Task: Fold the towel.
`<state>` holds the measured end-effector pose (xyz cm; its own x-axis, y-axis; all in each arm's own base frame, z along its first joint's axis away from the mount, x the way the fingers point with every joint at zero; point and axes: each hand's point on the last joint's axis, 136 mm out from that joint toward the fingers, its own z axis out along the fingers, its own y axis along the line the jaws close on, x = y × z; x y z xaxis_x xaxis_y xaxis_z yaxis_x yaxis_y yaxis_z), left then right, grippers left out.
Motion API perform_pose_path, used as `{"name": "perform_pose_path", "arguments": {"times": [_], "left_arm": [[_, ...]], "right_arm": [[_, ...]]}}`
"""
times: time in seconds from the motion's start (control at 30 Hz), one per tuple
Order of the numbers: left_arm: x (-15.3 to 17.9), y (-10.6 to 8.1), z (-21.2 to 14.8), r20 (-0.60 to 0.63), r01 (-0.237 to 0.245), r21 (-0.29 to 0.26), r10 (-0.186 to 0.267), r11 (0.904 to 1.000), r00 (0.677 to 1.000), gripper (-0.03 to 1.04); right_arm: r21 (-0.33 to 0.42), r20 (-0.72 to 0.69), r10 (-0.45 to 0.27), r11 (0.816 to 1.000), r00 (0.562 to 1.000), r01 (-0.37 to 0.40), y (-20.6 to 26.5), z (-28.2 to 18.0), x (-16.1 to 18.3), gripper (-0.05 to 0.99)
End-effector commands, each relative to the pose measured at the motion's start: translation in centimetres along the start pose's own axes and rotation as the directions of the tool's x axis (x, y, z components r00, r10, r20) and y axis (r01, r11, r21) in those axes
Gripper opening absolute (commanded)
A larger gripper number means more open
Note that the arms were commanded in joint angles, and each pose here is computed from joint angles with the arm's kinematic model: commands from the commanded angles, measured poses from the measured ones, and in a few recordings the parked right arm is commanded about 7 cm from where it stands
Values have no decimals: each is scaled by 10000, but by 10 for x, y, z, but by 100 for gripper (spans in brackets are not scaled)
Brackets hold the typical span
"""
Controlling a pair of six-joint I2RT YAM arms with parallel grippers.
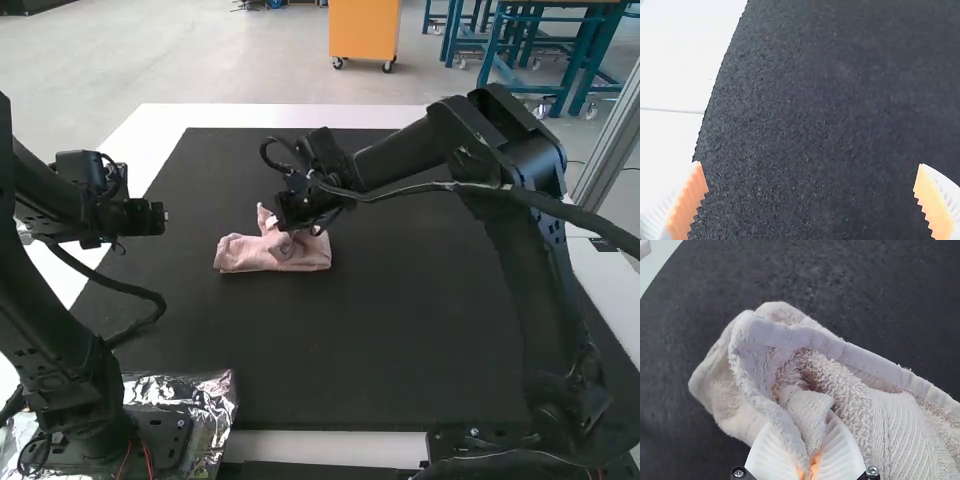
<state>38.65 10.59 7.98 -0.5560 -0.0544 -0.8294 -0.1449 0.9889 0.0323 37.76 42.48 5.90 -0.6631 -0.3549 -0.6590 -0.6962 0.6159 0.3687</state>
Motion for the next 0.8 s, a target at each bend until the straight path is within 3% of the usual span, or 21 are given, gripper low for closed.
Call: {"name": "perform_pose_path", "arguments": {"times": [0.0, 0.5, 0.53, 0.63, 0.77], "left_arm": [[-7, 2, -5, 348, -368, 50, 366, 9993, 9987, 97], [-8, 2, -5, 430, -381, 82, 377, 9992, 9984, 97], [-7, 1, -5, 415, -379, 85, 375, 9992, 9984, 97], [-3, 1, -6, 341, -368, 98, 364, 9993, 9988, 97], [3, -1, -6, 193, -377, 149, 374, 9992, 9991, 97]], "right_arm": [[-375, 164, -137, 9992, 9998, 143, 20, 8, -13, -3], [-793, -102, -570, 9953, 9983, 560, 49, 47, -8, 0], [-823, -73, -556, 9951, 9984, 549, 51, 49, -10, 10], [-849, -217, -708, 9940, 9973, 687, 56, 50, -11, 56], [-1051, -34, -927, 9902, 9957, 918, 70, 40, -28, 85]]}}
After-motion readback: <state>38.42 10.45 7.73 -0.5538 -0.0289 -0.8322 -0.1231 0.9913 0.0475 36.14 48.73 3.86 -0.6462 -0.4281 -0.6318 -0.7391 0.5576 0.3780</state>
